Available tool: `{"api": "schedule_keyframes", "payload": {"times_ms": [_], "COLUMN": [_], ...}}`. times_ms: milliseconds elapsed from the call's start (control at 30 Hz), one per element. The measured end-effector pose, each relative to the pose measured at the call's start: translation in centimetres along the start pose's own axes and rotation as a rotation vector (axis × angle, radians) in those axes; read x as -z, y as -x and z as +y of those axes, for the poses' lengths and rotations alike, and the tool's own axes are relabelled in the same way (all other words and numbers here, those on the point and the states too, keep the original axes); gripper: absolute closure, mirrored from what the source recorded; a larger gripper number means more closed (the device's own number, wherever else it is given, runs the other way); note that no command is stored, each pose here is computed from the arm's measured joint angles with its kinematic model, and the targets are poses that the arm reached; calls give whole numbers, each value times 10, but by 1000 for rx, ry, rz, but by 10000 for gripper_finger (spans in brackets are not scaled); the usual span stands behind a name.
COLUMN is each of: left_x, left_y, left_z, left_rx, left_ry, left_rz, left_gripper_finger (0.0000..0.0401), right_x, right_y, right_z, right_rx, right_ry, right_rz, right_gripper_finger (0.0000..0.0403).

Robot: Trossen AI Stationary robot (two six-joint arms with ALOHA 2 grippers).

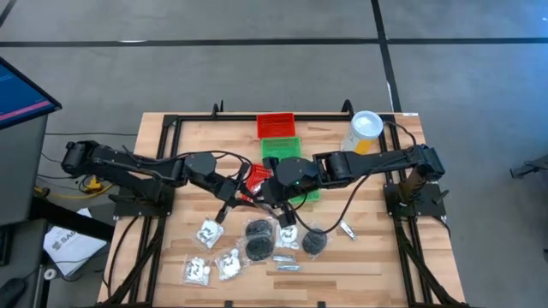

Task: Pick & Place Travel size toiletries
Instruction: Put the black hairbrush into the top red bin

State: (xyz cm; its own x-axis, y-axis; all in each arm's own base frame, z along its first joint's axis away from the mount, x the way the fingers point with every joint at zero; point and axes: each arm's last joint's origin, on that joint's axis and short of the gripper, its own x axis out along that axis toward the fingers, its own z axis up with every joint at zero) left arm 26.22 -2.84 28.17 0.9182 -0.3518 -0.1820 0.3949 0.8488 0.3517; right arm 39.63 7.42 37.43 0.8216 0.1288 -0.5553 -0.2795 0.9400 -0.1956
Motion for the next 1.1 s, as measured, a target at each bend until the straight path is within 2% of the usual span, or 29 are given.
{"api": "schedule_keyframes", "payload": {"times_ms": [300, 500, 567, 800, 1100], "left_x": [5, 12, 16, 27, 57], "left_y": [0, 2, 4, 13, 20], "left_z": [0, 5, 10, 31, 67], "left_rx": [-53, -147, -195, -440, -617], "left_ry": [30, 63, 86, 176, 328], "left_rz": [76, 159, 192, 285, 332], "left_gripper_finger": [383, 383, 383, 383, 383], "right_x": [2, 7, 6, 19, 38], "right_y": [10, 37, 42, 46, 38], "right_z": [-12, -24, -28, -31, -27], "right_rx": [23, 46, 58, 55, 33], "right_ry": [-20, -90, -114, -194, -206], "right_rz": [17, 62, 59, 179, 316], "right_gripper_finger": [231, 186, 181, 185, 205]}}
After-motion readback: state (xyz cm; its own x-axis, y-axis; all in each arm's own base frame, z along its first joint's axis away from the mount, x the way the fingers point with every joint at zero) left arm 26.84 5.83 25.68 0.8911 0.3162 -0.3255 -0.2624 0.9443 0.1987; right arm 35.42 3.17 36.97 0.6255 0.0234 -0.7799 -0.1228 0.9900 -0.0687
